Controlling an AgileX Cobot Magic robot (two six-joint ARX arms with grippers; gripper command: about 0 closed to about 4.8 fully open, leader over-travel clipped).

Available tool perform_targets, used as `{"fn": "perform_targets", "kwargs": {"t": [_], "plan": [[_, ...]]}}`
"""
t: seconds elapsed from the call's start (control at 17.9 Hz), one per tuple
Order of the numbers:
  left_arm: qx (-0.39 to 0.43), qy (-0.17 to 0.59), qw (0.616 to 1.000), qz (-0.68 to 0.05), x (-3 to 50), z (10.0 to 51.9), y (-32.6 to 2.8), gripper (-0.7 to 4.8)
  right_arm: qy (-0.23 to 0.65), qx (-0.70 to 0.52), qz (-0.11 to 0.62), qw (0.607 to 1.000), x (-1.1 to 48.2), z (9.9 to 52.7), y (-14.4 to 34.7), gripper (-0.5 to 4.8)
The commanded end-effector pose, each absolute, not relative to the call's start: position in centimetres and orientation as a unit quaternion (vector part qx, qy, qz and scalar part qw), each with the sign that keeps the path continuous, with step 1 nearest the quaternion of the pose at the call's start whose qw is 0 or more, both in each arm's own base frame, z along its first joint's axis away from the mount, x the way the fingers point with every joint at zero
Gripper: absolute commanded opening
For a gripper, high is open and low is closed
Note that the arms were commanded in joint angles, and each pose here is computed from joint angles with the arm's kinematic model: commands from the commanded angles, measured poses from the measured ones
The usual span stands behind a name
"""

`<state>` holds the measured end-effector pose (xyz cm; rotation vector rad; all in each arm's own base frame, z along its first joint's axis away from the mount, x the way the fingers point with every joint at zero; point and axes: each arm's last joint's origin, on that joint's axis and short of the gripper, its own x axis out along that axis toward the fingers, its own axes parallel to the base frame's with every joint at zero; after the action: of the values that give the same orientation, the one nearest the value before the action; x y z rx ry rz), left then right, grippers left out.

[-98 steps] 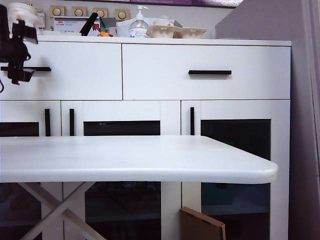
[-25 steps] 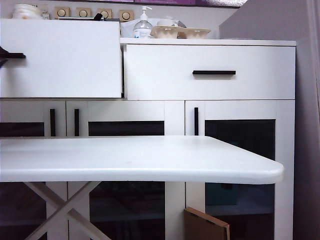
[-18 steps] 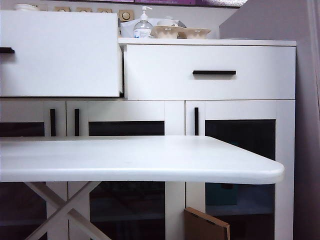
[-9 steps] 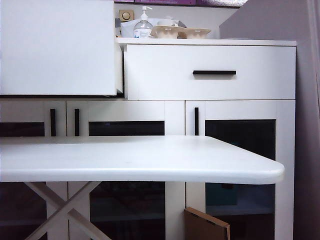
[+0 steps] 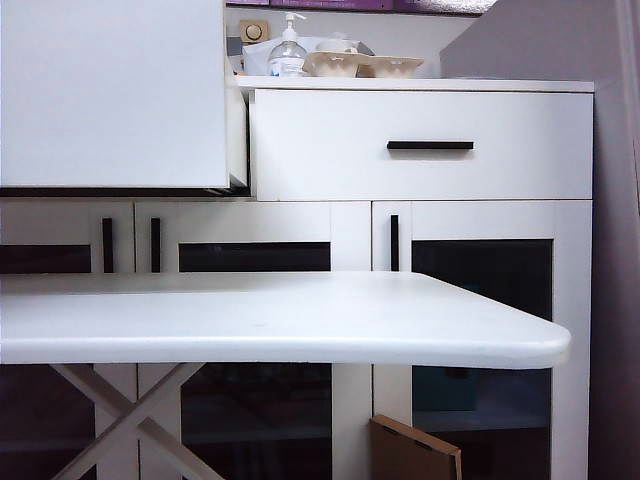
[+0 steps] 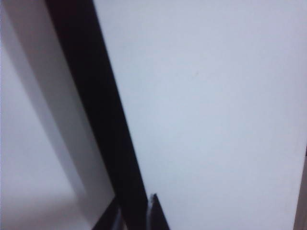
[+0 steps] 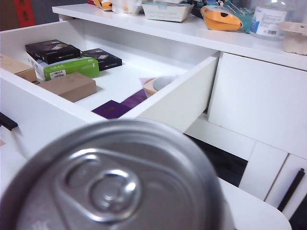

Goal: Pick up a can of beer from the white table, open the left drawer, place the beer inside the drawer, and finally close the drawer.

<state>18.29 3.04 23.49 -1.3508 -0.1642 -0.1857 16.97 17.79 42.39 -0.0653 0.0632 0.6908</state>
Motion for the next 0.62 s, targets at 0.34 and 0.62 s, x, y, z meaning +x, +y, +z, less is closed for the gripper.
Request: {"fn": "perform_targets", "kwargs": {"t": [0.34, 0.62], "plan": [[-0.546, -0.132, 0.799, -0.213, 14.2, 28.1, 1.6, -0.06, -0.012, -0.011, 0.341, 0.94, 16.6, 43.7, 17.5, 1.98], [-0.529, -0.141, 0.813, -0.201, 11.5, 28.5, 1.1, -0.06, -0.013, -0.01, 0.341, 0.94, 16.6, 43.7, 17.5, 1.98]]}}
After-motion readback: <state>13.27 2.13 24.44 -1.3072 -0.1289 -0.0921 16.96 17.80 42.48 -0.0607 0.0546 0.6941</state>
